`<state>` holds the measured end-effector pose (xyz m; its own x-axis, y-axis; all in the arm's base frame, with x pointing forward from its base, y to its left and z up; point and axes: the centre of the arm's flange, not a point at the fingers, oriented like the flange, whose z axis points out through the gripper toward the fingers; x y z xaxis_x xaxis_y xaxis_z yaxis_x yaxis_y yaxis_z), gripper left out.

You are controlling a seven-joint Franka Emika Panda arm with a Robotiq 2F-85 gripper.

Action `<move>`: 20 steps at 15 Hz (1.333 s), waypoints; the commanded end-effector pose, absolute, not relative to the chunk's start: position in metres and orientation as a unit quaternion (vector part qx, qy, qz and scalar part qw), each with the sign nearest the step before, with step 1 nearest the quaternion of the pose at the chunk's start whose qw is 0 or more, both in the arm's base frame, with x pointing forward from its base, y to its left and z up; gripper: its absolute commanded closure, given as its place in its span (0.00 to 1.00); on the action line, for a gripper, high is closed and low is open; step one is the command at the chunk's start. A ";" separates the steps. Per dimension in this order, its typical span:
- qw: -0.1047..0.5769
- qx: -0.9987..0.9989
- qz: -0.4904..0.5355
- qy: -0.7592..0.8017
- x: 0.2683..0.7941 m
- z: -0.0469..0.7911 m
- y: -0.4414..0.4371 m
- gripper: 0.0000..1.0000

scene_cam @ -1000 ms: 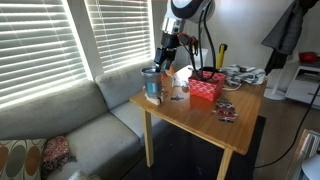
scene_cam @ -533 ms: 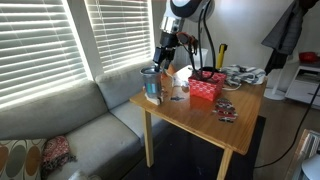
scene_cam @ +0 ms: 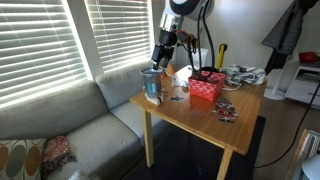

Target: Pick up the silver cup and put it on the two wooden blocks on the top left side of the table

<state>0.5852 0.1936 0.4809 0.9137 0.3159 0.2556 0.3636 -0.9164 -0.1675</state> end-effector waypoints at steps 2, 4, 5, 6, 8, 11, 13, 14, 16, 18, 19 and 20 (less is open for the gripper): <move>0.124 -0.969 -0.114 -0.183 0.567 0.511 0.193 0.00; 0.131 -0.966 -0.125 -0.186 0.546 0.536 0.188 0.00; 0.135 -0.963 -0.133 -0.193 0.535 0.549 0.186 0.00; 0.131 -0.962 -0.135 -0.200 0.519 0.563 0.183 0.00; 0.110 -0.966 -0.117 -0.201 0.491 0.583 0.177 0.00; 0.082 -0.969 -0.103 -0.208 0.453 0.604 0.170 0.00; 0.060 -0.971 -0.093 -0.214 0.434 0.611 0.168 0.00; 0.043 -0.970 -0.098 -0.216 0.428 0.614 0.166 0.00; 0.010 -0.969 -0.101 -0.225 0.417 0.614 0.162 0.00; 0.027 -0.968 -0.102 -0.227 0.434 0.618 0.164 0.00; 0.024 -0.968 -0.103 -0.228 0.432 0.618 0.164 0.00; 0.025 -0.968 -0.103 -0.227 0.432 0.619 0.164 0.00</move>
<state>0.4316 0.1639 0.6186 0.8752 0.4351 0.2113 0.4453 -0.8954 -0.0007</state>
